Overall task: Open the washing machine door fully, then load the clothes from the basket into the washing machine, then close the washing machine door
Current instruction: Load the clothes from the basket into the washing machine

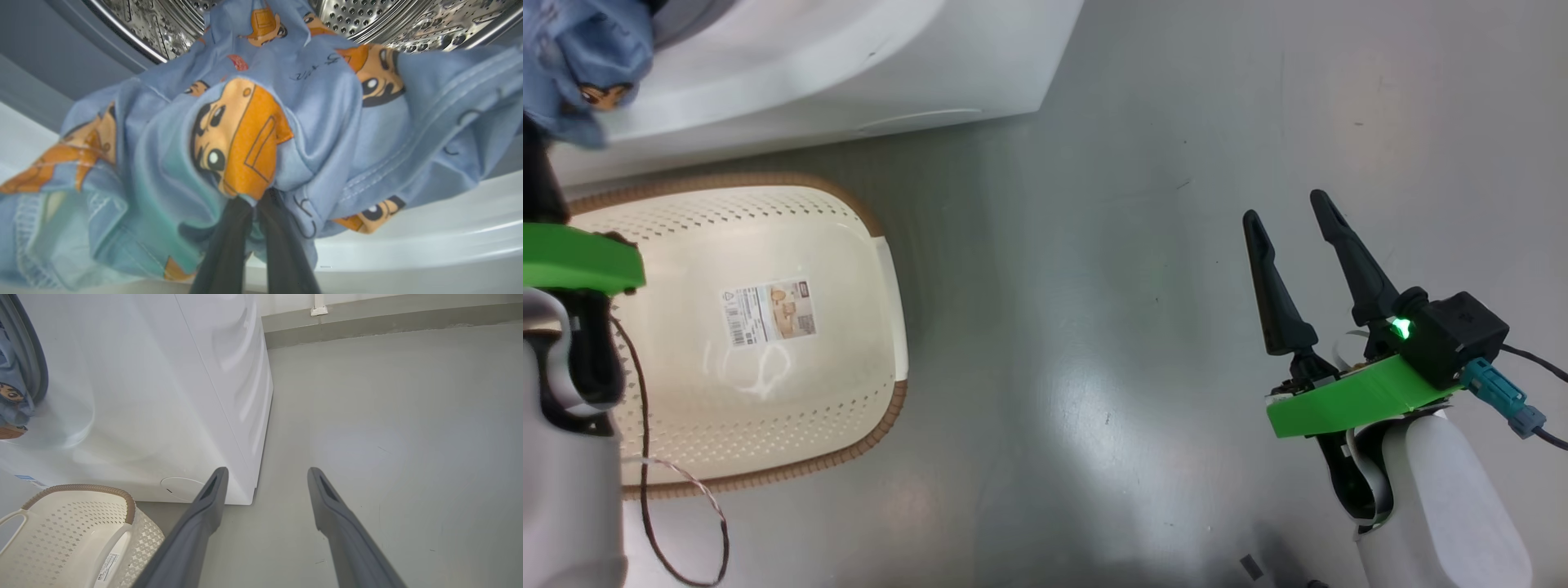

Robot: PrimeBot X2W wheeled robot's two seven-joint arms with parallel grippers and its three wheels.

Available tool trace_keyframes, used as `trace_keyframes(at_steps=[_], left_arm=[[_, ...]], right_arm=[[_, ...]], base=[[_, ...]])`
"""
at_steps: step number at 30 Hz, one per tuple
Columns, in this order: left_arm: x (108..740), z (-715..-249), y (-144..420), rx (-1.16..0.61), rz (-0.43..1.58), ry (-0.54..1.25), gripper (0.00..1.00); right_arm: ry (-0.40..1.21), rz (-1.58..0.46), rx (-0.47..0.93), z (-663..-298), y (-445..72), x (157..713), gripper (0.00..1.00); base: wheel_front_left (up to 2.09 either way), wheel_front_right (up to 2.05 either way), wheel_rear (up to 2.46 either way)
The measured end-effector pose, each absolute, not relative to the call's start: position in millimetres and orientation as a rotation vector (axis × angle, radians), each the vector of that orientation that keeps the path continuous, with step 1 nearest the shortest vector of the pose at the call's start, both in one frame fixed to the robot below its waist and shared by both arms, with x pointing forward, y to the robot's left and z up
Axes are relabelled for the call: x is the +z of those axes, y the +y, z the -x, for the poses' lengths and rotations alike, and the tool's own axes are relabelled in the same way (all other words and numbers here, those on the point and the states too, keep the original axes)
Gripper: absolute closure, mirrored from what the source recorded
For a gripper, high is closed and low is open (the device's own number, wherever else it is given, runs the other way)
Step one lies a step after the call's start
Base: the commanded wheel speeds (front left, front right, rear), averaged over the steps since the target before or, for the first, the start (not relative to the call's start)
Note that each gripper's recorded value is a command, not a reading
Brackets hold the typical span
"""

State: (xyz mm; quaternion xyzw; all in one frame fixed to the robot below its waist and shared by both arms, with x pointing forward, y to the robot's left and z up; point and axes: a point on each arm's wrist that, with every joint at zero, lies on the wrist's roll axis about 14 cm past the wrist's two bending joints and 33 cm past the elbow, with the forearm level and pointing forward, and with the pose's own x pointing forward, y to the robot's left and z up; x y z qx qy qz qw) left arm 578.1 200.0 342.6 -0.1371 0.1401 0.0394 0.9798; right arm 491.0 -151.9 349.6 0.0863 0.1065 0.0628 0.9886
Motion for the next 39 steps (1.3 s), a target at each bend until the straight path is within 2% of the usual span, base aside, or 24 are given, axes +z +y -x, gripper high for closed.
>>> trace_keyframes(at_steps=[7, 12, 19, 39], left_arm=[[395.0, -590.9, 199.4, 0.041, 0.242, 0.139, 1.0], [399.9, -601.8, 199.1, -0.003, 0.2, 0.173, 1.0], [427.0, -650.4, 195.4, -0.07, 0.163, 0.163, 1.0], [405.6, -718.5, 187.5, -0.135, 0.188, 0.21, 1.0]], right_arm=[[0.209, -0.179, 0.13, -491.7, -150.1, 351.6, 0.0], [0.215, -0.192, 0.122, -491.0, -151.3, 348.8, 0.0], [0.222, -0.202, 0.115, -493.8, -153.6, 343.7, 0.0], [0.288, -0.204, 0.092, -491.9, -162.1, 310.1, 0.0]], base=[[0.0, 0.0, 0.0], [0.0, 0.0, 0.0], [0.0, 0.0, 0.0], [0.0, 0.0, 0.0]])
